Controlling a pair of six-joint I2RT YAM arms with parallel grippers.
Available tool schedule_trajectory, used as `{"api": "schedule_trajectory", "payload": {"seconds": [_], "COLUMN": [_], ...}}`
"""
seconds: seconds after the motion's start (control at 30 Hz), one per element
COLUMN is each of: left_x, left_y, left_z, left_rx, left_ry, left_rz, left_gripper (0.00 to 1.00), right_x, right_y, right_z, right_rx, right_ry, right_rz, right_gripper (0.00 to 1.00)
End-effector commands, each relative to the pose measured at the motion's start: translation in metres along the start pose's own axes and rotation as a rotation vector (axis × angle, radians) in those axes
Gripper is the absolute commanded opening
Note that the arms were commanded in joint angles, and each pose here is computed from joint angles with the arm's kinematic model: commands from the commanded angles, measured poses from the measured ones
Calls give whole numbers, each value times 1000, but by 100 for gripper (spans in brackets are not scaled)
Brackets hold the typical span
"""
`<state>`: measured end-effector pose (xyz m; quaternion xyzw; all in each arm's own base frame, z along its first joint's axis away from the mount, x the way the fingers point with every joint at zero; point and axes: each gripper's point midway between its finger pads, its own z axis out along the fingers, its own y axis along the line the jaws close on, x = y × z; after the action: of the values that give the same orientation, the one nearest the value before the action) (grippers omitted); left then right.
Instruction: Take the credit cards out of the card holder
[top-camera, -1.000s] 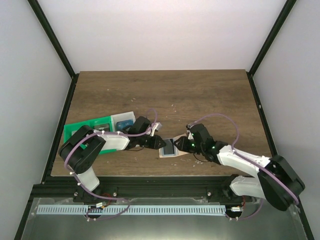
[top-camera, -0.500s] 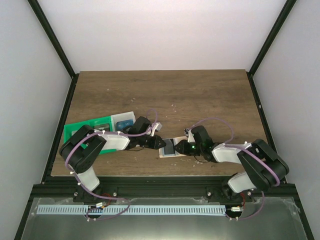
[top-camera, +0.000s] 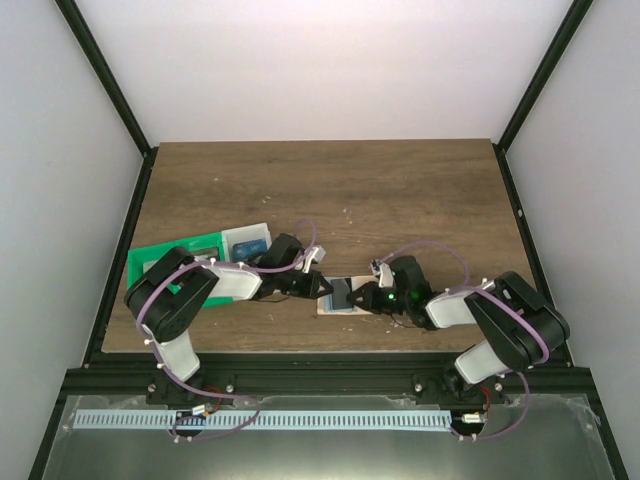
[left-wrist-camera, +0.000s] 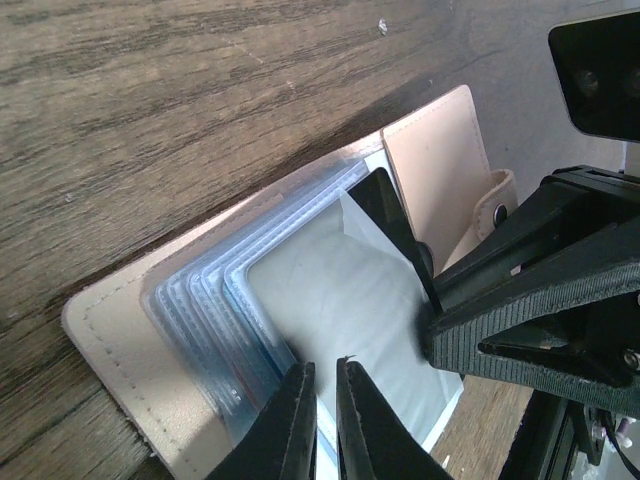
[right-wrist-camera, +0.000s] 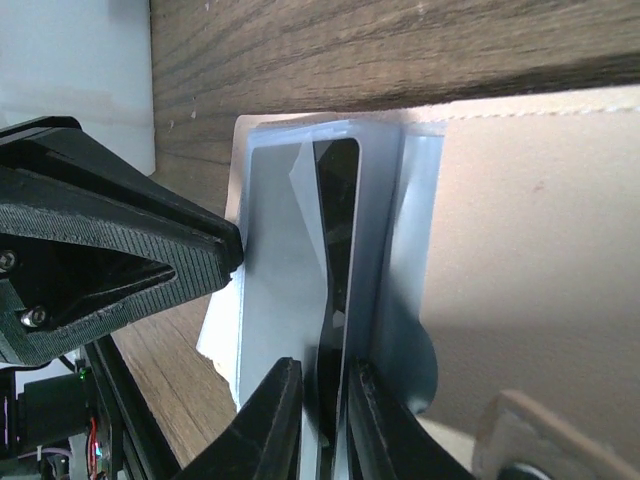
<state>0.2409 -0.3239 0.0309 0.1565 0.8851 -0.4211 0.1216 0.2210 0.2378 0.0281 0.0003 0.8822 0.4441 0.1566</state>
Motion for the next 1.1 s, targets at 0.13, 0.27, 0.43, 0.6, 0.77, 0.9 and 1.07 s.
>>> {"api": "schedule_trajectory", "payload": {"seconds": [0.13,0.27,0.43,0.6,0.77,0.9,1.07], "left_x": [5,7,7,7,9,10,9], "left_y": [11,15,16,19,22,23,25], "left_z": [4,5,5,5,7,7,7], "left_rx": [-39,-49,-54,-67,-71,-76,-86], "left_ry": [14,19,15,13,19,19,14], "left_rz": [-6,-9,-10,-7,-12,-12,-11], "left_gripper": [9,10,10,10,10,10,10], "right_x": [-4,-5,-4,-5,-5,-4,-5], "right_y": [6,8,7,6,3,2,-1], "right_z": [-7,-9,-9,-12,-14,-16,-18], "right_rx": [-49,-55,-60,-60,-57,-57,-51], "right_ry": [-22,-22,-18,-26,-26,-27,-33], "right_rz": [5,3,7,9,24,25,37], "right_gripper": [13,12,2,0,7,1,1]}}
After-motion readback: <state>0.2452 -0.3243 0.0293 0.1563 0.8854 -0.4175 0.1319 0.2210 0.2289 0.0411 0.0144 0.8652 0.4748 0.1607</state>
